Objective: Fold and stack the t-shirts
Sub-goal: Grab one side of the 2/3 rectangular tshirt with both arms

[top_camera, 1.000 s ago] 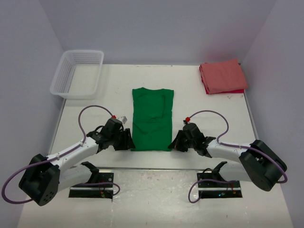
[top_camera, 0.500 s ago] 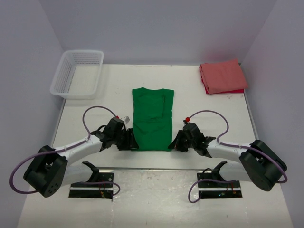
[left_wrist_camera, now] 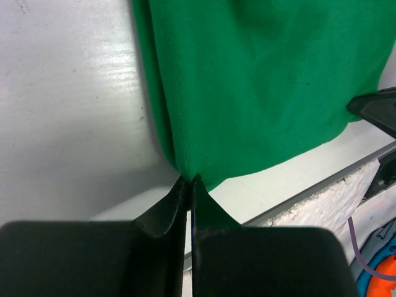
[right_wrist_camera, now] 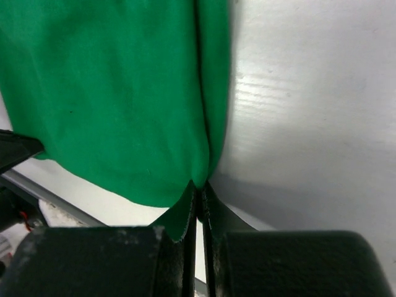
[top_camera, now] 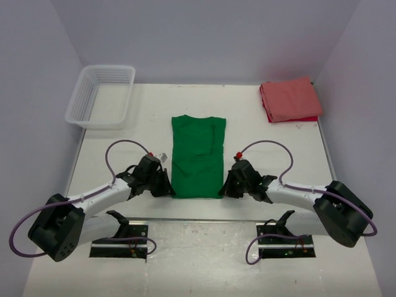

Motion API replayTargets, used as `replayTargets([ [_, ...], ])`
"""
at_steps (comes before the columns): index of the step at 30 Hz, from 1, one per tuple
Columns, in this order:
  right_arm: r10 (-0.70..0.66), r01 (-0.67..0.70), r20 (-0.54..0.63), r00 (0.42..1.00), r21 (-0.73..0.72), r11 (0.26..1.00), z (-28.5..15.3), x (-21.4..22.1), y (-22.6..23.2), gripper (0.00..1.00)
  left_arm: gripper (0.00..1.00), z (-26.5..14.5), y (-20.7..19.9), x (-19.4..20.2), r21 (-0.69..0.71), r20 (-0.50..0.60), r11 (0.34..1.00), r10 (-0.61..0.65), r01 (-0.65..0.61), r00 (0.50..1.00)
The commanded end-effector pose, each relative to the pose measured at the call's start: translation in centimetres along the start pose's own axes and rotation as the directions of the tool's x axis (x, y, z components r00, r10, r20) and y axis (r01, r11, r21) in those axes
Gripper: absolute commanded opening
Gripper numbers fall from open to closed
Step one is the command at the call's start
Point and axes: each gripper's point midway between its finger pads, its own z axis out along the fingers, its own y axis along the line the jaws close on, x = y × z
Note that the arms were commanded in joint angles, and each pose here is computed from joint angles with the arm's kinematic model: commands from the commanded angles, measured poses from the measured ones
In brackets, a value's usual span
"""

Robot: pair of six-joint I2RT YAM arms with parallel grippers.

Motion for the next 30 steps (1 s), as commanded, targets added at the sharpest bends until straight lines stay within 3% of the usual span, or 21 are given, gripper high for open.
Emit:
replayTargets([
  [1, -0.097, 0.102, -0.035, 0.995, 0.196, 0.975, -0.5, 1.5, -3.5, 0.0, 0.0, -1.1, 0.0, 0.5, -0.004, 0.004, 1.0, -0.02, 0.02, 1.0],
  [6, -0.16, 0.164, -0.036, 0.986, 0.201, 0.966, -1.7, 2.6, -1.8, 0.0, 0.0, -2.5, -0.8, 1.2, 0.04, -0.006, 0.999, -0.027, 0.028, 1.0],
  [20, -0.147, 0.14, 0.018, 0.989, 0.192, 0.971, -5.2, 4.1, -0.6, 0.0, 0.0, -4.8, -0.8, 2.2, 0.08, 0.044, 0.996, -0.041, 0.037, 0.998],
  [26, -0.226, 0.189, 0.122, 0.966, 0.255, 0.948, -8.1, 0.1, 1.7, 0.0, 0.0, -5.9, -3.6, -1.7, 0.092, 0.125, 0.995, 0.037, -0.049, 0.991],
  [30, -0.254, 0.201, 0.182, 0.95, 0.265, 0.943, -10.1, -4.3, 5.5, 0.0, 0.0, -6.4, -7.8, -6.1, 0.141, 0.182, 0.983, 0.093, -0.12, 0.979],
])
